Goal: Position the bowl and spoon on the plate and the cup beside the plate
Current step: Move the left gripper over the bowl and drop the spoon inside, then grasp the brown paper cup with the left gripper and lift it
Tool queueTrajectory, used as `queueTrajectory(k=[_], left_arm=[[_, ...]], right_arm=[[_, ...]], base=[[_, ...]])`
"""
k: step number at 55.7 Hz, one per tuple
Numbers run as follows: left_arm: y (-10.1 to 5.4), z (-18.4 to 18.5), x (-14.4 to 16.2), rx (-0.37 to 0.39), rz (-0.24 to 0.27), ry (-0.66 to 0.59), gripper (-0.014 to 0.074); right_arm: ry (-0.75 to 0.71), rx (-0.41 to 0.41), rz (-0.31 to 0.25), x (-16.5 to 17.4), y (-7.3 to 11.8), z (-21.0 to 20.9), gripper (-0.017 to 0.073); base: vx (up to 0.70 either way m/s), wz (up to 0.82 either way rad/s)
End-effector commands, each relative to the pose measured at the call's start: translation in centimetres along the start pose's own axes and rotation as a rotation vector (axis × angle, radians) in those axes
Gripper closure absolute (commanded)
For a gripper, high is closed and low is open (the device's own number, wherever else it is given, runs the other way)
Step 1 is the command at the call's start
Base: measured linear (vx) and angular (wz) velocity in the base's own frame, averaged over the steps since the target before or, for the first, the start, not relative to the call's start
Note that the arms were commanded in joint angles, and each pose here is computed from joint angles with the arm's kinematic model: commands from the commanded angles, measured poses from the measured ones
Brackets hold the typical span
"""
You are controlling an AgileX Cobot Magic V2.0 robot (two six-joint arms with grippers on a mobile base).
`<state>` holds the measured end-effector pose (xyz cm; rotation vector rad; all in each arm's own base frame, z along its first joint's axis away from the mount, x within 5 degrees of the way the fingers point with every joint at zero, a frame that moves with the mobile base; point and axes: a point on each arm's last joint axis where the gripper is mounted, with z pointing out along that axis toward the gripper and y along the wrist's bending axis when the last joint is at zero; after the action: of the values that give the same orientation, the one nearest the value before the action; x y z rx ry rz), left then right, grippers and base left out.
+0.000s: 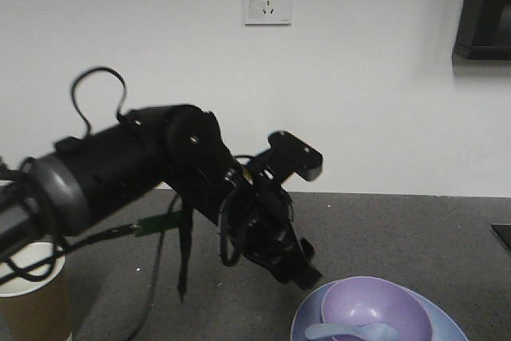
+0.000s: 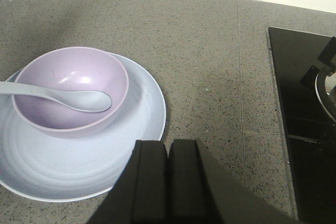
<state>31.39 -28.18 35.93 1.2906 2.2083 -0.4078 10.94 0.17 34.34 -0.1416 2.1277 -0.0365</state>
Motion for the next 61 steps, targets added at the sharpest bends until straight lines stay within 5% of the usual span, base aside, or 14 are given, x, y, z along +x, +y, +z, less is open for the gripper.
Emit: queueTrajectory(k=[1, 7, 12, 28, 39, 61], left_arm=[[0.3, -7.5, -0.3, -0.232, 0.003, -0.071, 0.0011], [1.7, -10.6, 1.3, -0.402, -0.061, 0.016, 0.0014], [3.6, -12.8, 2.9, -0.493, -0.173, 0.028, 0.0025], [7.4, -15.2, 9.8, -0.589, -0.356, 0.137, 0.0057], [9.4, -12.8, 12.9, -0.587, -0.395, 0.230, 0.0057], [9.7, -8.8, 15.0, -0.536, -0.393, 0.261, 0.0059]], right_arm=[[-0.101, 0.022, -0.010, -1.4, -0.2, -0.5, 0.0568], [-0.101, 0.022, -0.010, -1.4, -0.2, -0.5, 0.0568], [-0.100, 0.021, -0.009, -1.4, -0.2, -0.5, 0.0568], [-0.102, 0.015, -0.003, -1.4, -0.2, -0.5, 0.0568], [-0.103, 0.013, 0.008, -1.4, -0.2, -0.5, 0.0568], [-0.104, 0.009, 0.016, -1.4, -0.1, -0.5, 0.0568]], base=[[0.00, 0.00], [0.00, 0.00], [0.00, 0.00], [0.00, 0.00], [0.00, 0.00], [0.00, 0.00]])
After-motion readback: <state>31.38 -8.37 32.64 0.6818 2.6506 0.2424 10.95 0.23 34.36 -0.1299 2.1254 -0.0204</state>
